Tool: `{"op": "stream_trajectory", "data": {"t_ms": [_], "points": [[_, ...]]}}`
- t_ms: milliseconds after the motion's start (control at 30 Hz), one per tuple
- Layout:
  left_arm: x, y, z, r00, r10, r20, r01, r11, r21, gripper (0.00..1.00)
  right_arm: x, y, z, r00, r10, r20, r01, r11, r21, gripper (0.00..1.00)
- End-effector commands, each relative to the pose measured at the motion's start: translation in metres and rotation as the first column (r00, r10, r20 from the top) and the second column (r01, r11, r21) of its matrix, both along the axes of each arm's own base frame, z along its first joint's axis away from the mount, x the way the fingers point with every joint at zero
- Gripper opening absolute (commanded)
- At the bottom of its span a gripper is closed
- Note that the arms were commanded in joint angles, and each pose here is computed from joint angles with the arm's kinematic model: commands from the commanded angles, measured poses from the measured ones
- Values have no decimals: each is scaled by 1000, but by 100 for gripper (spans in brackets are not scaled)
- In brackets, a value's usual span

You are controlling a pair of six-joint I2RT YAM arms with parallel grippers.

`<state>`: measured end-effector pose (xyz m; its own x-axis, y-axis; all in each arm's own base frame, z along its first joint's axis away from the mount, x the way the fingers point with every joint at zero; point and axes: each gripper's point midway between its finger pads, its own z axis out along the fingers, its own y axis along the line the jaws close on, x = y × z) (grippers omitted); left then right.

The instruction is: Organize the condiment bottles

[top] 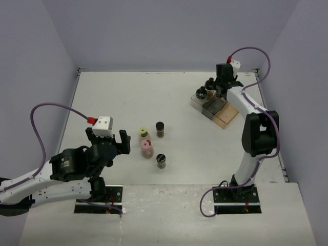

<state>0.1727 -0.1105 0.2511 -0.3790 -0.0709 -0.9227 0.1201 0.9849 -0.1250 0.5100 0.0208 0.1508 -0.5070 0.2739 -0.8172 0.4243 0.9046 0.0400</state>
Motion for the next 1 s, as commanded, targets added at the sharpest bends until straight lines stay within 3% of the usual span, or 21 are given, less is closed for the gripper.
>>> {"op": "stream_trajectory", "data": {"t_ms": [0,267,367,633,733,967], "points": [[5,0,5,999,24,32,-23,1000,-14,100,0,-6,17,998,-10,69,11,1000,-13,0],[6,-8,-4,1000,11,9,-11,999,40,100,-3,-15,-11,1000,-12,-5,12,1000,0,2],[6,-9,-5,1000,9,6,-9,999,46,100,-3,-15,-14,1000,1,-13,-1,1000,12,18],[5,-5,-1,1000,10,17,-10,1000,12,100,-5,-16,-31,996,40,-85,-42,999,-25,27],[4,-3,1,1000,7,22,-7,1000,-5,100,-7,-10,-36,992,70,-110,-70,998,-4,39],[3,-2,3,1000,-1,27,2,1000,-24,100,-17,-3,-54,973,109,-203,-104,994,34,51]]}}
